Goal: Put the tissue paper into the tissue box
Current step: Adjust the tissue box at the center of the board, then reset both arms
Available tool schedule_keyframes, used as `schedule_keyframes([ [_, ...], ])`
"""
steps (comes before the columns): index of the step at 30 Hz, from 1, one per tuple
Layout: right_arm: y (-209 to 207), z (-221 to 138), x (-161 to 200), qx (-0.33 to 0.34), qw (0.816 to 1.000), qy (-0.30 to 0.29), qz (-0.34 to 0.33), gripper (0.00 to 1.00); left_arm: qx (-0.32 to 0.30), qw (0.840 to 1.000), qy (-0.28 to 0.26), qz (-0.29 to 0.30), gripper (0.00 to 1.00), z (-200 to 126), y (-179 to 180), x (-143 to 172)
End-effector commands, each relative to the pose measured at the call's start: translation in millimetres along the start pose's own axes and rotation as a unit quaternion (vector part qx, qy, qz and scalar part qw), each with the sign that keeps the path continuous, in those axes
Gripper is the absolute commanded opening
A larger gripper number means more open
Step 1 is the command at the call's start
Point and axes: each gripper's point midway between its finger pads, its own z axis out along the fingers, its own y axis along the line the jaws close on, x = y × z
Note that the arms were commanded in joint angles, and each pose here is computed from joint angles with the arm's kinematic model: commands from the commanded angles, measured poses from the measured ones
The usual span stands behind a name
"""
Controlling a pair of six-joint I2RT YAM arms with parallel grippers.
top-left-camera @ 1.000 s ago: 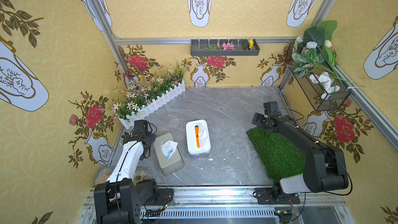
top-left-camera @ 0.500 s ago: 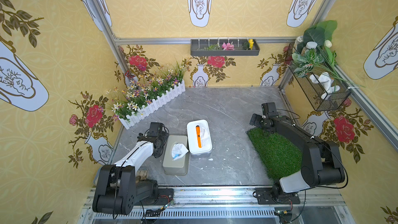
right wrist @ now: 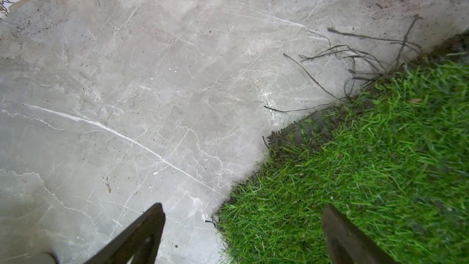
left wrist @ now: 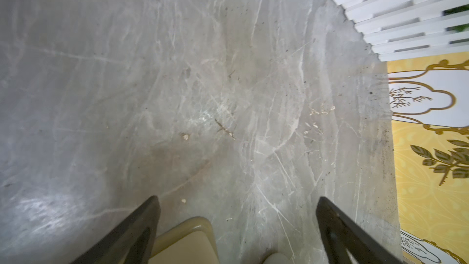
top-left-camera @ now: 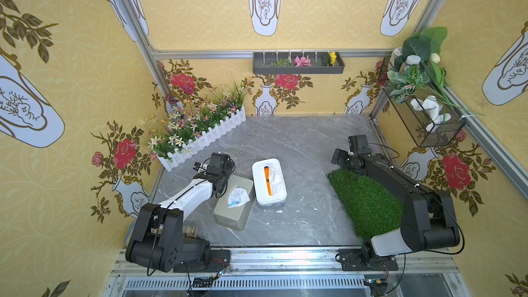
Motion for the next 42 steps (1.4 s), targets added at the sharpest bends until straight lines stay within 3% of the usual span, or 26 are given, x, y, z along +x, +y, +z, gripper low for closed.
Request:
schedule_keyframes([
  [1,7,-1,-21,-0.012,0.998,-0.051,-0.017,0.97,-0.002,0.993,-0.069,0.100,1.00,-17,-5,-29],
  [6,6,8,-37,-0.008,0.993,-0.108,-0.041,0.97,-0.001,0.961,-0.144,0.238,1.00,-43,-21,-60],
  [10,-2,30,-41,0.008,0.987,-0.139,-0.074,0.97,-0.003,0.928,-0.193,0.318,1.00,-36,-22,-78],
  [13,-8,40,-45,0.009,0.986,-0.147,-0.081,0.97,0.014,0.939,-0.182,0.292,1.00,-26,-15,-99],
  [16,-7,39,-53,-0.003,0.974,-0.205,-0.094,0.97,0.050,0.921,-0.222,0.315,1.00,-27,-28,-107],
  [19,-15,50,-45,0.014,0.973,-0.203,-0.112,0.97,0.038,0.904,-0.231,0.358,1.00,-22,-28,-110],
  [22,-22,53,-40,0.011,0.964,-0.239,-0.115,0.97,0.031,0.892,-0.245,0.378,1.00,-28,-23,-114],
  [26,-19,58,-40,-0.010,0.968,-0.221,-0.121,0.97,0.038,0.890,-0.252,0.377,1.00,-37,-12,-116],
  [30,-21,46,-33,-0.006,0.958,-0.256,-0.130,0.97,0.035,0.888,-0.258,0.379,1.00,-38,16,-105],
  [33,-9,35,-27,-0.011,0.947,-0.280,-0.156,0.97,0.067,0.872,-0.301,0.381,1.00,-38,20,-103],
  [35,-1,30,-21,-0.015,0.943,-0.287,-0.166,0.97,0.055,0.880,-0.297,0.366,1.00,-24,30,-105],
  [39,-3,25,-14,-0.026,0.948,-0.283,-0.142,0.97,0.070,0.876,-0.291,0.377,1.00,-11,28,-99],
  [42,4,17,-16,-0.044,0.930,-0.320,-0.177,0.97,0.059,0.880,-0.282,0.377,1.00,-10,31,-99],
])
